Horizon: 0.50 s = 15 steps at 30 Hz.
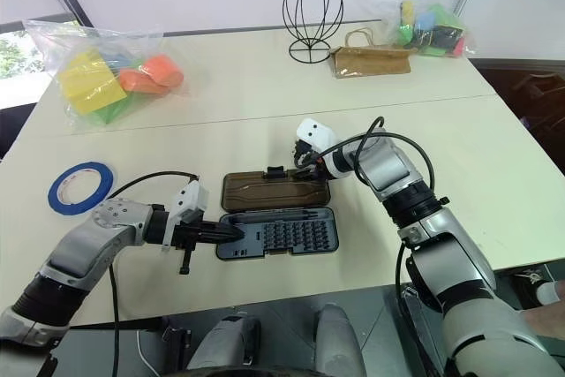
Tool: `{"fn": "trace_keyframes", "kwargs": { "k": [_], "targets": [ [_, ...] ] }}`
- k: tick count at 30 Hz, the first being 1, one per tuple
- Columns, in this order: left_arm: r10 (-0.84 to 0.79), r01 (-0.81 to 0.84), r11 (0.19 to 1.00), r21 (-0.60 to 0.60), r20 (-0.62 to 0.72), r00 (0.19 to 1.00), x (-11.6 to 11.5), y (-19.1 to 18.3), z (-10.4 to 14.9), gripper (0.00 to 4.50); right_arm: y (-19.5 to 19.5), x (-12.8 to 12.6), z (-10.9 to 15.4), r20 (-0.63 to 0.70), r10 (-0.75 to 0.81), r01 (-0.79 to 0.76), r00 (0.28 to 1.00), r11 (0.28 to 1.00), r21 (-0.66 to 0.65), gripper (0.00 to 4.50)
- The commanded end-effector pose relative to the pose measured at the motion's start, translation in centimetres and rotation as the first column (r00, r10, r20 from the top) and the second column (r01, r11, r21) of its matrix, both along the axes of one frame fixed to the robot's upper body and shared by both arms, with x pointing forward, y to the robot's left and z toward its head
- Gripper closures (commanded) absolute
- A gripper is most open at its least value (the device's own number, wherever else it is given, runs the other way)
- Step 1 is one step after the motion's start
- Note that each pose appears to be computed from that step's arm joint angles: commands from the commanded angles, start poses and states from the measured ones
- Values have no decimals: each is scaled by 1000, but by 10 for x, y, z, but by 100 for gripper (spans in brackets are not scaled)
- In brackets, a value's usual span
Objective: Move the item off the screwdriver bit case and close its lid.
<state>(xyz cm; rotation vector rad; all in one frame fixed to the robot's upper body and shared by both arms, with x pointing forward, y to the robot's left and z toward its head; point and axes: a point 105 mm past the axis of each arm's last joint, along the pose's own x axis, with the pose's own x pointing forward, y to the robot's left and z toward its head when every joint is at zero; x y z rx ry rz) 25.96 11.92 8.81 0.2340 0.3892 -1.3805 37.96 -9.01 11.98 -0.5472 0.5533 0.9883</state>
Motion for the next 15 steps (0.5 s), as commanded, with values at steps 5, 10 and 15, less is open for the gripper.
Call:
{"fn": "trace_keyframes", "kwargs": {
  "k": [5, 10, 15],
  "targets": [
    [44, -45, 999, 25, 25, 999, 7, 5, 2, 450, -2, -8, -6, 4, 32, -32, 999, 999, -44, 448],
    [59, -59, 998, 20, 34, 998, 11, 6, 3, 450, 0, -14, -8, 0, 60, -60, 998, 997, -57, 448],
    [72, -72, 997, 15, 45, 996, 15, 6, 5, 450, -2, -18, -11, -22, 74, -76, 997, 995, -65, 448]
  ]
}}
